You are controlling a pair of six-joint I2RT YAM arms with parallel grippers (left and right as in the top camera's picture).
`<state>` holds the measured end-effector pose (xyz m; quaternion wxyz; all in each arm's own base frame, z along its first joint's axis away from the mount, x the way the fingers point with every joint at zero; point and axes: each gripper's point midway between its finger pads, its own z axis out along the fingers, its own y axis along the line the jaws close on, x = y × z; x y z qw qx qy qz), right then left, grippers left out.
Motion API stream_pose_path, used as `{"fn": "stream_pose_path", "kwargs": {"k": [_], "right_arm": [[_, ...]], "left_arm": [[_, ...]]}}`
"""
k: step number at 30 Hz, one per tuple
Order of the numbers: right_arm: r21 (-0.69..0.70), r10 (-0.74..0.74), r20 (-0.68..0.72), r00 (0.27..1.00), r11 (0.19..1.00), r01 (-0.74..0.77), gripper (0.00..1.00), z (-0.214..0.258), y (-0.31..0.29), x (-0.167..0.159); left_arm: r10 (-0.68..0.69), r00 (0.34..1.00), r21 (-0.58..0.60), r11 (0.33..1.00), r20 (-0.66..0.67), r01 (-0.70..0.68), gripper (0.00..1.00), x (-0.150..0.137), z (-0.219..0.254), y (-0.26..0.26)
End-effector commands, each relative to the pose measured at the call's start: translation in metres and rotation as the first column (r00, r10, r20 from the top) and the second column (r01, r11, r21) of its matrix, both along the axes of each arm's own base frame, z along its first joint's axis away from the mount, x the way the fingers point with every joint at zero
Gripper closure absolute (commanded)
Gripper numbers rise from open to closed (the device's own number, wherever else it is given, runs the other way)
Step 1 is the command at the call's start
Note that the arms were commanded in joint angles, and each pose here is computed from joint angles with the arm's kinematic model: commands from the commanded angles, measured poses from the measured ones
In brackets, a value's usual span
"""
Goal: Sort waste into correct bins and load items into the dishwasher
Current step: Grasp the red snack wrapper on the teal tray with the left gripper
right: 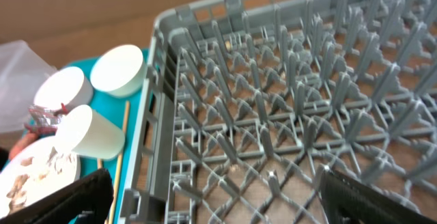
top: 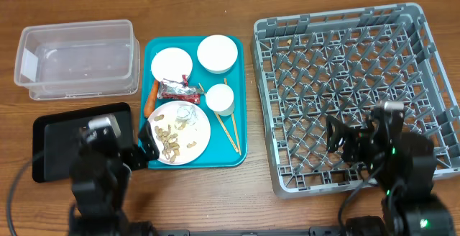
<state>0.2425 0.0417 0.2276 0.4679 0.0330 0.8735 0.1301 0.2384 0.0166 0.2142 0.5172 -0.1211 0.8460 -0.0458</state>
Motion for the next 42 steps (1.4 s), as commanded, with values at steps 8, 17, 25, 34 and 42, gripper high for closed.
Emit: {"fn": "stream_pose_path", "kwargs": {"k": [8, 17, 25, 34, 42], "right_arm": [[-0.031, -0.028, -0.194, 0.981, 0.999, 0.022, 0.0, 0.005, -0.004, 0.021], [-0.032, -0.029, -0.201, 0.979, 0.999, 0.023, 0.0, 0.004, -0.004, 0.019], [-0.032, -0.029, -0.201, 0.979, 0.999, 0.023, 0.0, 0.004, -0.004, 0.019], [-0.032, -0.028, -0.206, 0.978, 0.999, 0.022, 0.0, 0.003, -0.004, 0.019], [-0.033, -0.029, -0.206, 0.978, 0.999, 0.022, 0.0, 0.003, -0.004, 0.019]], "left_arm": [[-0.019, 0.919, -0.058, 0.998, -0.395, -0.004, 0.0, 0.009, 0.032, -0.003], [-0.119, 0.855, -0.171, 0.985, -0.504, 0.036, 0.0, 0.04, -0.006, -0.02], [-0.198, 0.813, -0.376, 0.926, -0.547, -0.028, 0.01, 0.095, -0.051, -0.042], [-0.266, 0.765, -0.385, 0.922, -0.586, 0.026, 0.03, 0.138, -0.114, -0.068], [-0.248, 0.751, -0.329, 0.943, -0.612, 0.044, 0.11, 0.157, -0.152, -0.086]]}}
